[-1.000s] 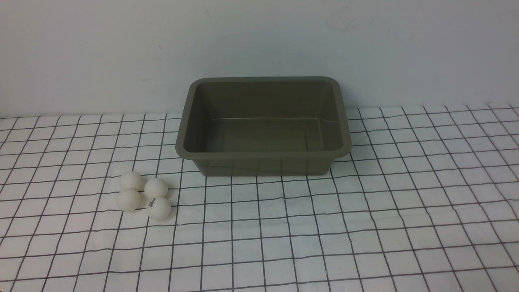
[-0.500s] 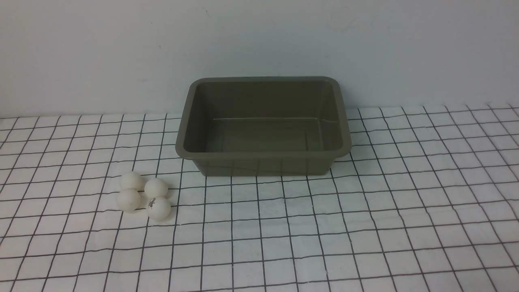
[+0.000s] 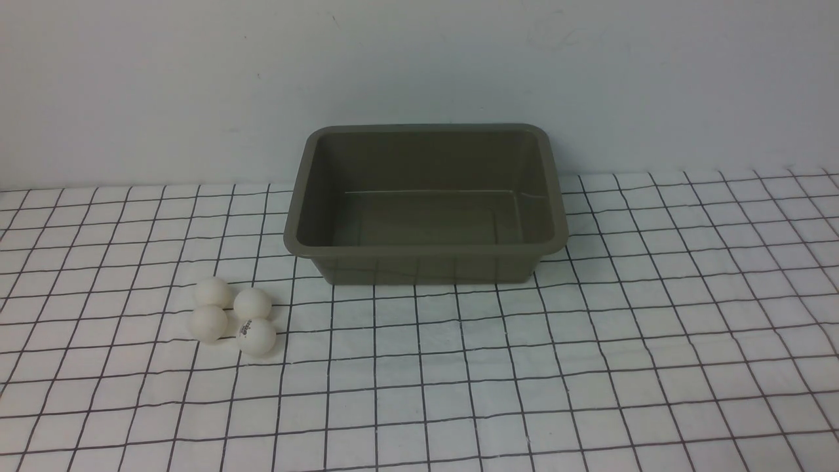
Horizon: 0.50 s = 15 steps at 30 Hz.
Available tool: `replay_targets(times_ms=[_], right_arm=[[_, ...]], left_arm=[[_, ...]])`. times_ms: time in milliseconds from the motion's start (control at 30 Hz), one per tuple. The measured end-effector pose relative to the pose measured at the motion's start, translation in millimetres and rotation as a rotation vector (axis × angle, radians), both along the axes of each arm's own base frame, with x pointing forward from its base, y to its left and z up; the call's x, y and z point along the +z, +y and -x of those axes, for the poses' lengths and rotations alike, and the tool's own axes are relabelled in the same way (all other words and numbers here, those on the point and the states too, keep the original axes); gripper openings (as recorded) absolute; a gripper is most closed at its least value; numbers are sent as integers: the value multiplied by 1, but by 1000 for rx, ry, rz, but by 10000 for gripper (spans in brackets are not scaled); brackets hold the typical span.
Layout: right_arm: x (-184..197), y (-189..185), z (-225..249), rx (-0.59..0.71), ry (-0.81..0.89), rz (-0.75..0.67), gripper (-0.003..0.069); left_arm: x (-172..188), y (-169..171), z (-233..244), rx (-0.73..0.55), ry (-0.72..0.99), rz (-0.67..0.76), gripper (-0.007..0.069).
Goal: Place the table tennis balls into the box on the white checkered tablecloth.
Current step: 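Reach for and grasp a ping pong ball on the table beside the basket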
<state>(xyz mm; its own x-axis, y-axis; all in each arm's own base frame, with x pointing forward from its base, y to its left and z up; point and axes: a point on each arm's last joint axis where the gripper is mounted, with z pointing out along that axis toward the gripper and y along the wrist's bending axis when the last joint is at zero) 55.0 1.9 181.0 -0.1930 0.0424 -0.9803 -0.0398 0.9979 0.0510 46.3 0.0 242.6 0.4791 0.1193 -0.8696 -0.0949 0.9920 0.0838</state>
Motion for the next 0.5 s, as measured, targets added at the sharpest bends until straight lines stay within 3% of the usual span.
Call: replay_targets(times_ms=[167,500], right_arm=[[0,0,0,0,0,0,-17],[0,0,0,0,0,0,-17]], left_arm=[[10,-2,7,-125,-140,145,-4],[20,-4,15,-212,-279,202,-4]])
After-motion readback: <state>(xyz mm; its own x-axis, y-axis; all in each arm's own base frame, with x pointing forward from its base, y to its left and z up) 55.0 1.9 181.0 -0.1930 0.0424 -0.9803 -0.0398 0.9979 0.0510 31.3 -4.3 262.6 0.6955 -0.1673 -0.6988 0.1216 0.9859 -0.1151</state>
